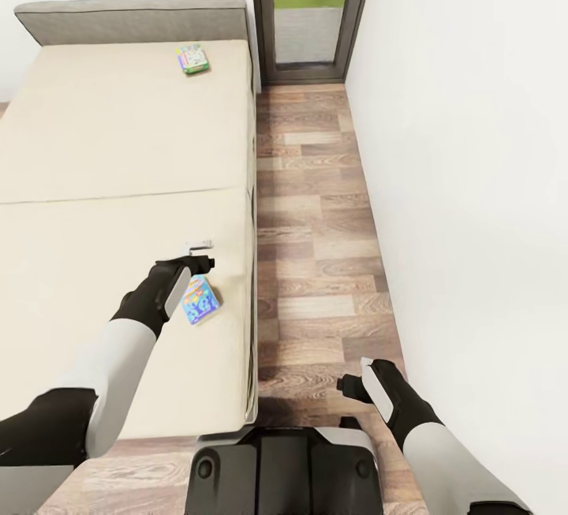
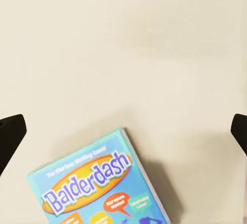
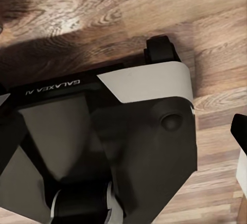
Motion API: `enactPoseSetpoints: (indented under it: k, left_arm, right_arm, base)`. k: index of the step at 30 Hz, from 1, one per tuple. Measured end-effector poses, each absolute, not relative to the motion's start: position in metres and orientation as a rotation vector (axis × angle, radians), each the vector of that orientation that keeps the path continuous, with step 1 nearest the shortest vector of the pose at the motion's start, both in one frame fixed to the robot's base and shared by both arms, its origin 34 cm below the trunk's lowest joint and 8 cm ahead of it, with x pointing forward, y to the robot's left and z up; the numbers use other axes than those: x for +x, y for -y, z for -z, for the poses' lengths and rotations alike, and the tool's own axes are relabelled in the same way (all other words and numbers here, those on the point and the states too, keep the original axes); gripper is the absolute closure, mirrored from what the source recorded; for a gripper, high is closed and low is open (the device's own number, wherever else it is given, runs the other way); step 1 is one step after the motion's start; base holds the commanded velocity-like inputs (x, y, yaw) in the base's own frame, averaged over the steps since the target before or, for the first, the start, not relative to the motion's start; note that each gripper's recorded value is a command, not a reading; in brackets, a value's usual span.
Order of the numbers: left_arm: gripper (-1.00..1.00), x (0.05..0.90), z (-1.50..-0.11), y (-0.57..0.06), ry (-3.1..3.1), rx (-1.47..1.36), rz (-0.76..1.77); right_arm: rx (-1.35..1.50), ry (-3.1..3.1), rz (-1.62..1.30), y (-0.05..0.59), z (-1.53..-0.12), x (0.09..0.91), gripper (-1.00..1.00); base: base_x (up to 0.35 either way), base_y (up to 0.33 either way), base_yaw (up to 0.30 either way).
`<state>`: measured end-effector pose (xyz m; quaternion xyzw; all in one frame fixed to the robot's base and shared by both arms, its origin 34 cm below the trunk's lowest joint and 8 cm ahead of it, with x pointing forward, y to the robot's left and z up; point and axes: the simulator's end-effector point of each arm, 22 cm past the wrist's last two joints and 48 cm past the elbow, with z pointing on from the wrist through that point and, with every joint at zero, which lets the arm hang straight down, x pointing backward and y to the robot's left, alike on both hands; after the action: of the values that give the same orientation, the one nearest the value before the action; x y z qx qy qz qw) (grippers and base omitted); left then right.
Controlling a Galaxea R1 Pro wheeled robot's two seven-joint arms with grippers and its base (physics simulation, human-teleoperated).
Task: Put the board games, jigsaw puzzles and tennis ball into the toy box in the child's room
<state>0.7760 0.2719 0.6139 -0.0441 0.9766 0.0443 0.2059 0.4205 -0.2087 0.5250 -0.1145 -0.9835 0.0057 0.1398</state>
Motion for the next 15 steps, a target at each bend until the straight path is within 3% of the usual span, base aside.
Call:
enactPoseSetpoints:
  k: [15]
  left_arm:
    - [-1.00, 0.7769, -0.6056, -0.2715, -2.732, -0.123, -0.123]
  right_arm:
    - [-0.324, 2.831, -0.019, 0.2067, -0.5186, 0.4130, -1.00]
  base:
    - [0.000, 0.000, 0.000]
